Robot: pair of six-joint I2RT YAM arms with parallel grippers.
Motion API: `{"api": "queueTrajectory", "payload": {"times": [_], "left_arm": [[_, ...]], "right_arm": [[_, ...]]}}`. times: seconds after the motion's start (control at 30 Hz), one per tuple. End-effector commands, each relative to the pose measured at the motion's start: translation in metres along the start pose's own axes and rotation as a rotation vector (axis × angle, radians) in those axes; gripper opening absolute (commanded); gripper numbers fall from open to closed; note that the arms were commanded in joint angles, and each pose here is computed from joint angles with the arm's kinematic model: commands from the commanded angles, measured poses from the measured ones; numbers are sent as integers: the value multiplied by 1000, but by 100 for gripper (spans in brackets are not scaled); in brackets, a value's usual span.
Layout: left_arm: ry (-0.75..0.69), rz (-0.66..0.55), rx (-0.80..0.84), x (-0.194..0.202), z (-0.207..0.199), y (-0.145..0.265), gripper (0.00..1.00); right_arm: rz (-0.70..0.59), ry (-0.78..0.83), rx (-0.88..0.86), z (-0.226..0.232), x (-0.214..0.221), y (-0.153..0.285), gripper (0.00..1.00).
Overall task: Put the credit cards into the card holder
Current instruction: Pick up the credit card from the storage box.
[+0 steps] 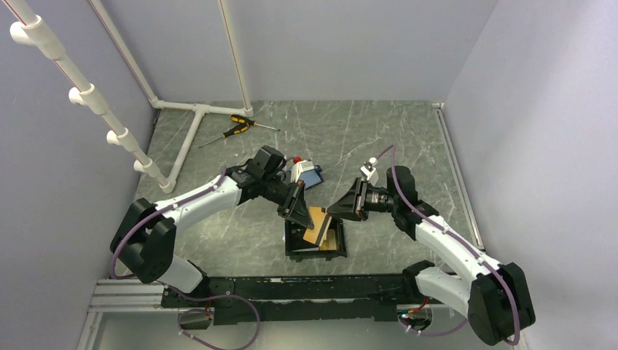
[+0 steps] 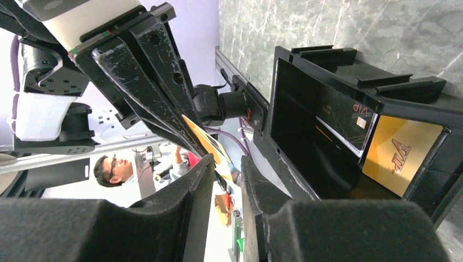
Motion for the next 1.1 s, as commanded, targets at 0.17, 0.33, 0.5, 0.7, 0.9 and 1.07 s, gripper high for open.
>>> {"api": "queueTrajectory", "payload": {"times": [0.17, 0.33, 0.5, 0.7, 0.9, 1.07], "left_arm": [[-64, -43, 45, -11, -14, 10, 0], [-61, -43, 48, -11, -13, 9, 0], [-62, -43, 50, -12, -13, 9, 0], [-64, -40, 57, -12, -14, 9, 0], [-63, -35, 61, -11, -14, 9, 0], [-58, -30, 56, -10, -12, 8, 0]], "right_arm": [[38, 15, -30, -3, 13, 5, 28], [31, 5, -23, -6, 11, 3, 35], [38, 22, -39, -1, 9, 3, 28], [34, 24, -52, 1, 6, 0, 27], [35, 21, -54, 0, 4, -2, 22], [35, 19, -41, -2, 7, 0, 13]]}}
Point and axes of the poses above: each gripper's point midway between its finger pads, its own y axis back along the fingers, its own z axis along the line the jaws close on, x = y × z, the point moved 2 cm from there along y, back along the fingers, and after that the axes turned 8 degrees about -y, right-handed, at the moved point
